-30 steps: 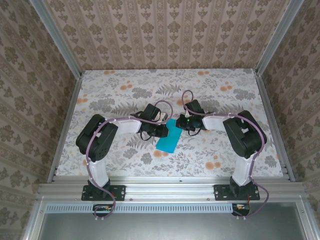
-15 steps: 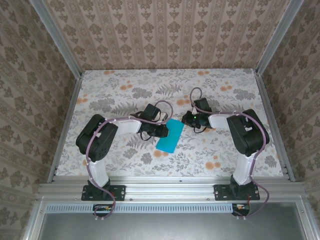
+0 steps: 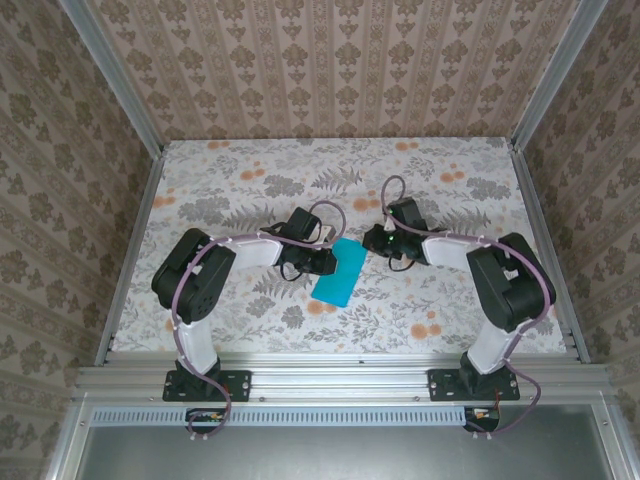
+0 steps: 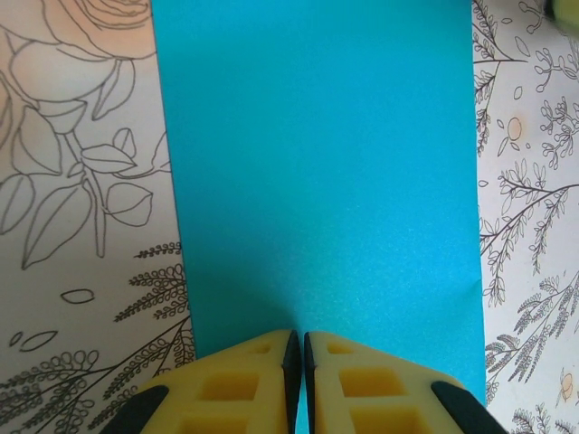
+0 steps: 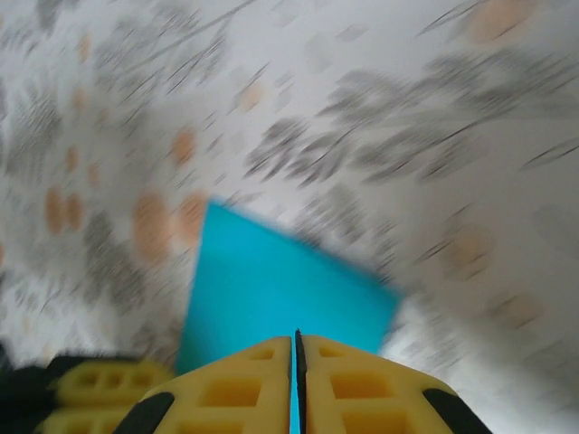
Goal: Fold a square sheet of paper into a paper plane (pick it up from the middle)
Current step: Fold the square sheet of paper in half at the center of the table.
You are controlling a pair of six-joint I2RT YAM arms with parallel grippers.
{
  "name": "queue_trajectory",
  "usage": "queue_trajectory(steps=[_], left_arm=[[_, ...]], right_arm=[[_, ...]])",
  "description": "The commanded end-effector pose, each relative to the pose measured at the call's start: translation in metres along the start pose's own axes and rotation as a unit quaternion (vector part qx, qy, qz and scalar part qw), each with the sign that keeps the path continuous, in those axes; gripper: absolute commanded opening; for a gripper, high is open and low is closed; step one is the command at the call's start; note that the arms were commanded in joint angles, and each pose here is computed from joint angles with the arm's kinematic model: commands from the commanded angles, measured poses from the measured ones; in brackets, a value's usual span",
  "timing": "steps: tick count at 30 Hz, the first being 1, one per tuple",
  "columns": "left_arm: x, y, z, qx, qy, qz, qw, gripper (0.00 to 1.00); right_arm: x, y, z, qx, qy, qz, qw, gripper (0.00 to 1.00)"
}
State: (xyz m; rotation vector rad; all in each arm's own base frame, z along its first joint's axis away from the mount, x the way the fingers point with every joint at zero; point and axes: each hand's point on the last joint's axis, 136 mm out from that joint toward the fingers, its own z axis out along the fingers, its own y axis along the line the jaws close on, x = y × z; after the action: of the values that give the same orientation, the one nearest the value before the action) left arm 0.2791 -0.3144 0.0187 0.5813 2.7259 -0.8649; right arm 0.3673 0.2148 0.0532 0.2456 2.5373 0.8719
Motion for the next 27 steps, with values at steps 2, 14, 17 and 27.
queue_trajectory(steps=[2, 14, 17, 27], left_arm=[[0.048, 0.030, 0.009, -0.049, 0.082, -0.030, 0.995, 0.15], [0.048, 0.027, 0.007, -0.047, 0.080, -0.028, 0.995, 0.15], [0.048, 0.028, 0.007, -0.046, 0.080, -0.028, 0.995, 0.15], [0.050, 0.029, 0.009, -0.047, 0.085, -0.025, 0.995, 0.15]], right_arm=[[0.041, 0.015, 0.000, -0.016, 0.032, 0.019, 0.999, 0.13], [0.097, 0.013, 0.020, 0.003, 0.104, -0.003, 0.995, 0.13], [0.106, 0.006, 0.016, 0.017, 0.114, -0.012, 0.993, 0.13], [0.131, 0.000, 0.004, 0.024, 0.133, -0.023, 0.991, 0.13]])
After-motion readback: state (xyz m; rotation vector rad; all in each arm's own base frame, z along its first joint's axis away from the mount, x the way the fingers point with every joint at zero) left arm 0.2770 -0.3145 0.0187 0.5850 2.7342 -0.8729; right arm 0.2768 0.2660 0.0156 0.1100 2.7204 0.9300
